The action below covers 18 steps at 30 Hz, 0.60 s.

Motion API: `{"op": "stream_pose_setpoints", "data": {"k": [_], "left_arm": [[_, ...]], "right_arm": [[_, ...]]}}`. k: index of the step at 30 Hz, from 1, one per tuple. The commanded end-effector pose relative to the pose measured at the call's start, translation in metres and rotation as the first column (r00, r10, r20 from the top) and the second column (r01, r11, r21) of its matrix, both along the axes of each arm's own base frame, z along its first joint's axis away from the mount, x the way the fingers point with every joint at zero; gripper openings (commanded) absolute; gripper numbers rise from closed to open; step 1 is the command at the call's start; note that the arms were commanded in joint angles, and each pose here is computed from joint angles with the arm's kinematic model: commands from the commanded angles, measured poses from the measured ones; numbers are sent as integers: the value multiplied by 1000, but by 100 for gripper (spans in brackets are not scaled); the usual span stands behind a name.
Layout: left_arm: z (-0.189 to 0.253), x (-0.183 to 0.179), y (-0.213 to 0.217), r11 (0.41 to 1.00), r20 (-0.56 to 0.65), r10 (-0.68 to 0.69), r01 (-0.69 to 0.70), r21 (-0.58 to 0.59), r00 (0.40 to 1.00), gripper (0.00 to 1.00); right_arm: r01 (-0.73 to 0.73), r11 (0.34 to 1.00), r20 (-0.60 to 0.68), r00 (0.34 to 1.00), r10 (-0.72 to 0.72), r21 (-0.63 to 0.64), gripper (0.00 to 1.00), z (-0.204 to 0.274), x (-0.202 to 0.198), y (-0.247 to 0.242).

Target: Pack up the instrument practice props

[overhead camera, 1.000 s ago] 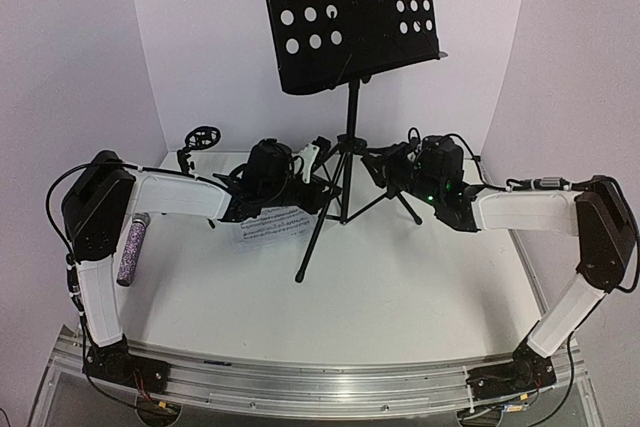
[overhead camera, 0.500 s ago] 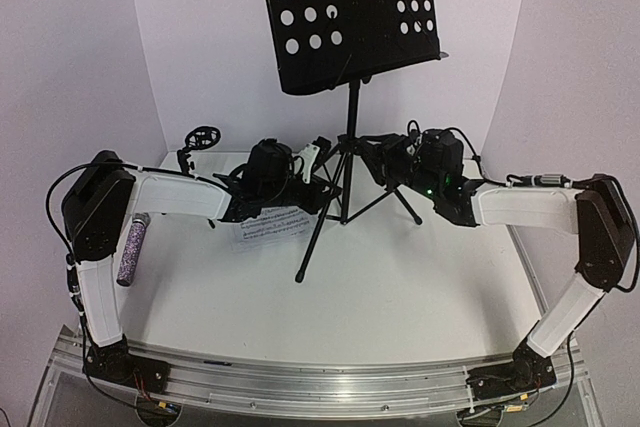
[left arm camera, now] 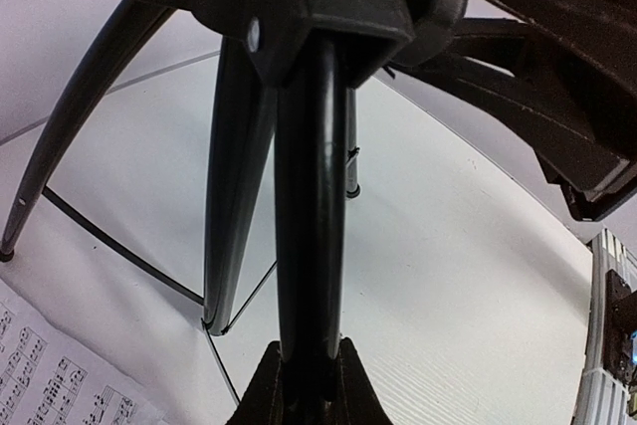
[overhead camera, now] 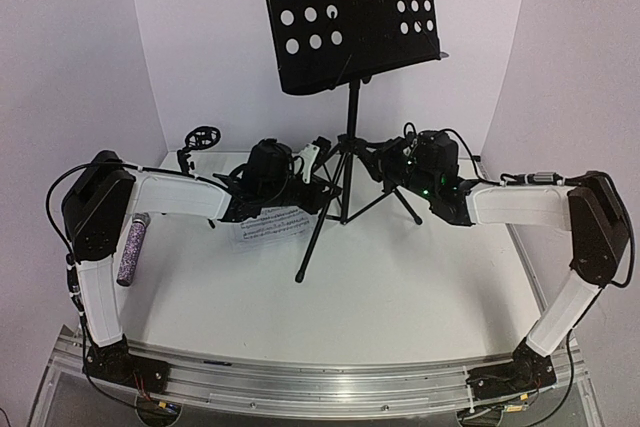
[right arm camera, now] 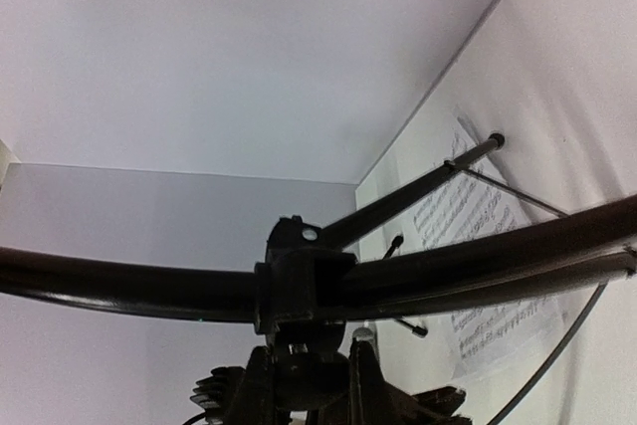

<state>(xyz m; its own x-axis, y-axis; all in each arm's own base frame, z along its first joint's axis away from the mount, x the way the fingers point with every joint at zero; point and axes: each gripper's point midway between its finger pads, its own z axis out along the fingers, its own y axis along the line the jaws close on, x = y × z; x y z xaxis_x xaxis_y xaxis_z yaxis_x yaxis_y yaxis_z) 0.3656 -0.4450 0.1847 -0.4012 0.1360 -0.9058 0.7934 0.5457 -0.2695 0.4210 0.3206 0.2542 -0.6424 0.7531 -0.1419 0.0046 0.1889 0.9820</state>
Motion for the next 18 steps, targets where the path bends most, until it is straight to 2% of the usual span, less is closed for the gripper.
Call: {"op": "stream_pose_setpoints", "data": {"k": [1, 3, 4, 6, 8, 9, 11, 13, 15, 16, 18], "left_arm": [[19, -12, -17, 996, 55, -84, 86, -28, 995, 0], [20, -11, -16, 996, 58, -83, 85, -28, 995, 0], [21, -11, -16, 996, 61, -83, 84, -29, 995, 0], [23, -10, -16, 996, 64, -81, 83, -30, 995, 0], [24, -10, -15, 996, 67, -82, 84, -31, 994, 0], [24, -10, -15, 996, 68, -82, 85, -32, 994, 0], [25, -10, -15, 996, 69, -85, 87, -33, 994, 0], [24, -10, -16, 996, 68, -85, 88, -32, 994, 0], [24, -10, -16, 995, 68, -89, 92, -32, 994, 0], [24, -10, -17, 995, 67, -89, 91, -31, 994, 0], [24, -9, -17, 995, 65, -90, 92, -31, 994, 0]], "right_arm": [[-14, 1000, 66, 998, 15, -5, 2, 20, 4, 4], [-20, 997, 101, 994, 28, -80, 0, 22, 2, 3], [-24, 987, 138, 989, 46, -157, 0, 26, 1, 2], [-37, 927, 196, 973, 118, -374, 0, 30, -4, 2], [-23, 797, 252, 943, 219, -604, 0, 27, -15, 6], [18, 701, 305, 909, 286, -713, 0, 29, -19, 8], [95, 526, 354, 837, 418, -845, 0, 28, -31, 17], [180, 357, 366, 740, 565, -916, 0, 24, -44, 30], [259, 221, 339, 651, 679, -940, 0, 18, -53, 44], [283, 182, 326, 627, 708, -942, 0, 17, -55, 47], [314, 143, 317, 622, 715, -938, 3, 18, -53, 47]]}}
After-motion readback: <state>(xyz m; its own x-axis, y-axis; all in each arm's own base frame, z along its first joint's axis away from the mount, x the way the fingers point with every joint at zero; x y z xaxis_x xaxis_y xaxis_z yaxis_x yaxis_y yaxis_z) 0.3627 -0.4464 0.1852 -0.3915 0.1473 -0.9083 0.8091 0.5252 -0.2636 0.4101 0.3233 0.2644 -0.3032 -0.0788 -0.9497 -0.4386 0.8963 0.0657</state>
